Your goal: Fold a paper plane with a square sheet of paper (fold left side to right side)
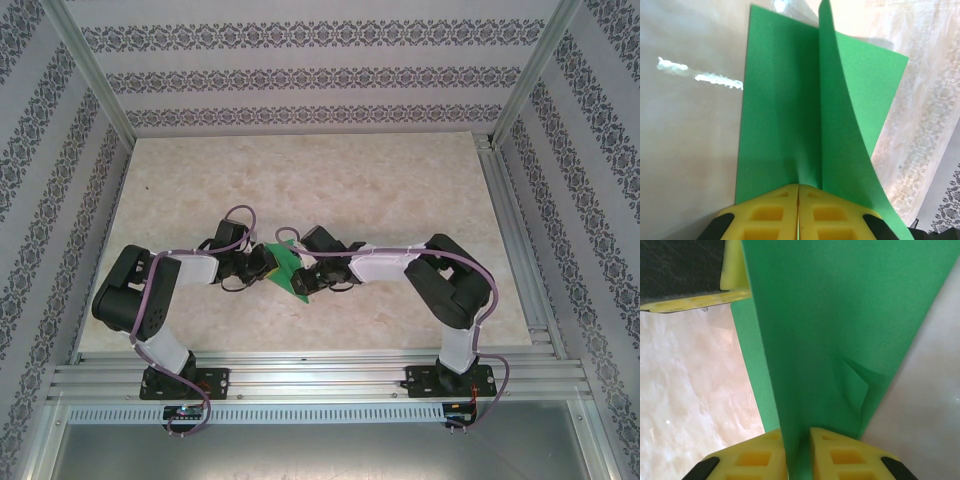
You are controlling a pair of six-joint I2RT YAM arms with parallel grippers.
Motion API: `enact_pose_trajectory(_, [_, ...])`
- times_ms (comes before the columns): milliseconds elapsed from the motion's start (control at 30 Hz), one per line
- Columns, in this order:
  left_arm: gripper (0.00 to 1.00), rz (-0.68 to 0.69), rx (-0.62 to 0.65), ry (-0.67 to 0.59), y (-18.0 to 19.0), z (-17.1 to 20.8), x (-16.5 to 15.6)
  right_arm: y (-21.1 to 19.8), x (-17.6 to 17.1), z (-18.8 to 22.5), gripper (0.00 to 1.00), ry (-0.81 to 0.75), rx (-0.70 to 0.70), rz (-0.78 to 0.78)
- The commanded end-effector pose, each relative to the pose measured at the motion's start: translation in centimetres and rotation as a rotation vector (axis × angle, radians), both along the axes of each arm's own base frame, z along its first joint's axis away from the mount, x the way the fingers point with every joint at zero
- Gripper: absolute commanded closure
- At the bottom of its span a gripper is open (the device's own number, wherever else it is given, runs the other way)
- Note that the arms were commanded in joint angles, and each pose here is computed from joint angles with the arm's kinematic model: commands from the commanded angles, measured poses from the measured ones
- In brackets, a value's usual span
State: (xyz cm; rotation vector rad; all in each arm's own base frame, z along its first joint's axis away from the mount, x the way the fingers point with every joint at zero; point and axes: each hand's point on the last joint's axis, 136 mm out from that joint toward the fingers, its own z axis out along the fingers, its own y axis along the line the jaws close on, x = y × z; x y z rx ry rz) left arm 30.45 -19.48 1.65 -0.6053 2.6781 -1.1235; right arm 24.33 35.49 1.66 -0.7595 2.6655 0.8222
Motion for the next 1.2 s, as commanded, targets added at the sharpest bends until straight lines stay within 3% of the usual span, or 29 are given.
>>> enact_pose_trajectory(0, [0.91,-0.014,0.081,0.037,0.8,-2.2,-1.3,-0.3,0.4,-0.9,0.81,0.043,-0.017,-0.021])
enact_pose_trajectory(367, [0.91,-0.020,0.105,0.054,1.0,-2.9,-1.6,0.1,1.5,0.3,0.75,0.053,0.021,-0.031])
enact_pose_trajectory(967, [0.92,-0.031,0.144,0.048,1.5,-2.6,-1.5,-0.3,3.9,1.9,0.65,-0.021,-0.029,-0.025])
enact_pose_trajectory(1167, [0.92,-0.034,0.139,0.041,1.4,-2.4,-1.4,-0.2,3.7,1.8,0.72,-0.005,-0.021,-0.019])
